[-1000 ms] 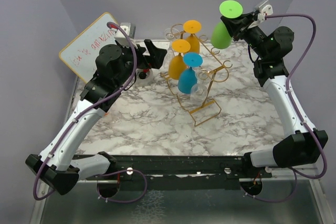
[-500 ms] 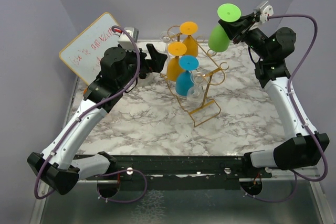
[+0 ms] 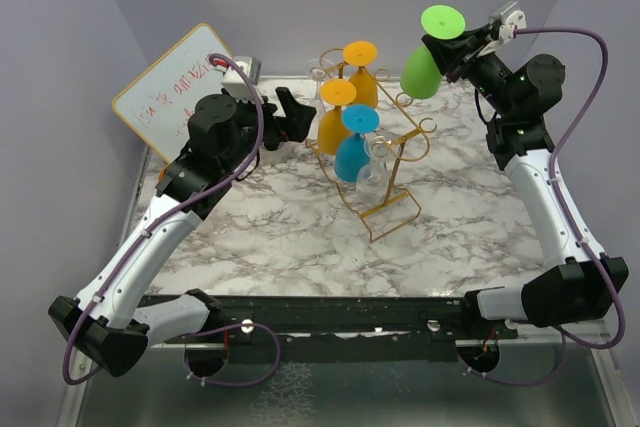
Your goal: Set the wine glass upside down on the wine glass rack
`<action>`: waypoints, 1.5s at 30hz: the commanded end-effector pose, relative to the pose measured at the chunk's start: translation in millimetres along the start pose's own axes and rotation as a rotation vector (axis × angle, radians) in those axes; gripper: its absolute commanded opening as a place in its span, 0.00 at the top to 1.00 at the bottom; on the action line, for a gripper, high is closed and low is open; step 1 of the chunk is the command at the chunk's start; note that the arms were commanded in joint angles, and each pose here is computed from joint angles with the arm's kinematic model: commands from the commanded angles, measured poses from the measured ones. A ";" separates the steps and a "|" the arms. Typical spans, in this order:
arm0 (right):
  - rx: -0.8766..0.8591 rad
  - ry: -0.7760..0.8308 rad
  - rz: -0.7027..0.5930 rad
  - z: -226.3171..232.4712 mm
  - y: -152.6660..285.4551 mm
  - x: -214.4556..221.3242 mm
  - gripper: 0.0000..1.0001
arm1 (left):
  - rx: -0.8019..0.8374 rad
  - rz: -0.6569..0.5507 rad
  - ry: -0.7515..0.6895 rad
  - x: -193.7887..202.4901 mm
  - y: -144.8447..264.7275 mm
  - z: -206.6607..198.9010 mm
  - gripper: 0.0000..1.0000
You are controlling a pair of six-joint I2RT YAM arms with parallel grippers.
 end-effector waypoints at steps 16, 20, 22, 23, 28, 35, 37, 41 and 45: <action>0.075 0.022 -0.059 -4.8 13.7 -19.7 0.99 | -0.039 -0.011 -0.014 0.2 5.7 9.2 0.01; 0.137 0.055 -0.016 -20.7 11.3 0.4 0.99 | -0.039 -0.010 -0.014 0.4 6.0 9.1 0.01; 0.171 0.091 0.016 -31.7 8.9 14.5 0.99 | -0.037 -0.013 -0.014 -0.4 6.8 8.6 0.01; 0.180 0.103 0.032 -35.9 7.2 22.3 0.99 | -0.036 -0.012 -0.014 -0.2 6.8 8.6 0.01; 0.061 0.164 0.135 -32.9 -6.2 67.2 0.99 | -0.034 -0.012 -0.012 -0.6 6.0 7.9 0.01; -0.279 0.235 0.154 8.4 -11.5 106.9 0.99 | -0.033 0.000 -0.009 2.9 2.7 8.3 0.01; -0.361 0.237 0.156 17.8 -12.1 114.4 0.99 | -0.033 0.003 -0.008 3.6 1.3 8.2 0.01; -0.493 0.217 0.156 30.9 -13.4 128.6 0.99 | -0.033 0.008 -0.009 4.7 -1.2 8.4 0.01; -0.552 0.208 0.143 36.0 -14.4 137.8 0.99 | -0.035 0.011 -0.010 5.3 -2.4 8.8 0.01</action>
Point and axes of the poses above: each gripper's point midway between its finger pads, its own y axis back along the fingers, its own z axis along the line the jaws close on, x = y × z, the point moved 1 cm from there along y, back along the fingers, and after that the axes turned 1 degree about -y, right-handed, at the moved point
